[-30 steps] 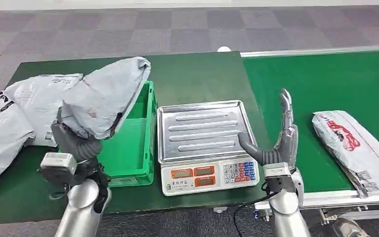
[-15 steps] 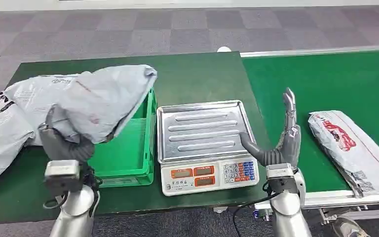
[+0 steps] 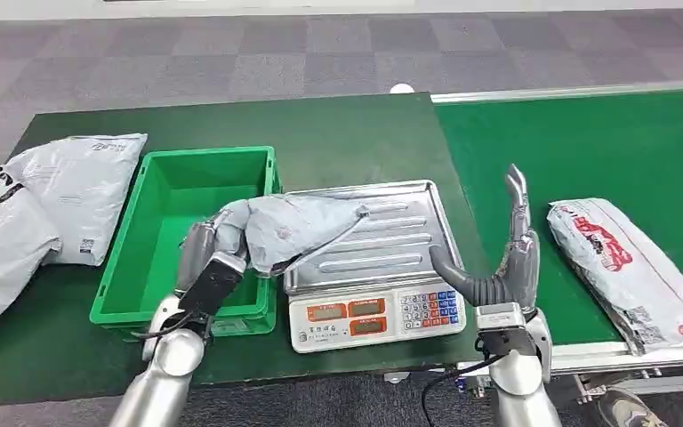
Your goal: Moved the parcel from conveyor to table for the left to box.
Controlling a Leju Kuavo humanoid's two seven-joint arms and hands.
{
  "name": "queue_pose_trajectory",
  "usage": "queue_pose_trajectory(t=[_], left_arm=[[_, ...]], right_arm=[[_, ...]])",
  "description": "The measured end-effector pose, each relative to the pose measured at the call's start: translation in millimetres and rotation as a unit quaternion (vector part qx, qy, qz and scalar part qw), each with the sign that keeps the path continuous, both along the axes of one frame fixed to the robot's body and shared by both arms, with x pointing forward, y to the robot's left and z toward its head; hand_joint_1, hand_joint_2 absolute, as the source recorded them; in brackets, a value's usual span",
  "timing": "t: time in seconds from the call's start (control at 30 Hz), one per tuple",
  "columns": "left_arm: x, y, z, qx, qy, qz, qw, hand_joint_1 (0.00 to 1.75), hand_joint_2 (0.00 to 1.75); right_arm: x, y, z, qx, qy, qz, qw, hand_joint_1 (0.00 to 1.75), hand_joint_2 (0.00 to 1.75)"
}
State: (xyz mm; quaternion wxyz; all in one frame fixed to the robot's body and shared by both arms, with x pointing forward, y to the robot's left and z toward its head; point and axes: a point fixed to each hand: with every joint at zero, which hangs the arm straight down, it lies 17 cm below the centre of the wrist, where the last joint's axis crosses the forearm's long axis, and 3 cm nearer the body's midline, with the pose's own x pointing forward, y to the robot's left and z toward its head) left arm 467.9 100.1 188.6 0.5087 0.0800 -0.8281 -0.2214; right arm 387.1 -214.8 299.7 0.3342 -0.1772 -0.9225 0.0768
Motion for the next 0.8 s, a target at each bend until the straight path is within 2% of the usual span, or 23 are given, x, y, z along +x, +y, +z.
queue_pose_trajectory(t=[0.37, 0.4, 0.43, 0.47, 0.6, 0.8], left_arm=[[21, 11, -34, -0.001, 0.063, 0.021, 0.998, 1.75, 1.75], [21, 12, -35, -0.002, 0.066, 0.022, 0.998, 1.62, 1.75], [22, 12, -36, -0.002, 0.068, 0.023, 0.997, 0.19, 1.75], [23, 13, -37, -0.002, 0.069, 0.024, 0.997, 0.0, 1.75], [29, 35, -30, -0.024, 0.046, 0.072, 0.996, 0.0, 1.75], [17, 110, 35, -0.1, -0.107, 0.217, 0.965, 0.0, 1.75]], right_arm=[[0, -1, 0, -0.002, -0.005, -0.008, 1.0, 0.0, 1.75], [0, -1, 1, -0.002, -0.005, -0.008, 1.0, 0.0, 1.75], [0, -1, 1, -0.002, -0.006, -0.008, 1.0, 0.0, 1.75], [0, -1, 1, -0.002, -0.006, -0.008, 1.0, 0.0, 1.75], [0, -2, 1, -0.001, -0.007, -0.01, 1.0, 0.0, 1.75], [3, -1, 4, 0.005, -0.009, -0.007, 1.0, 0.0, 1.75]])
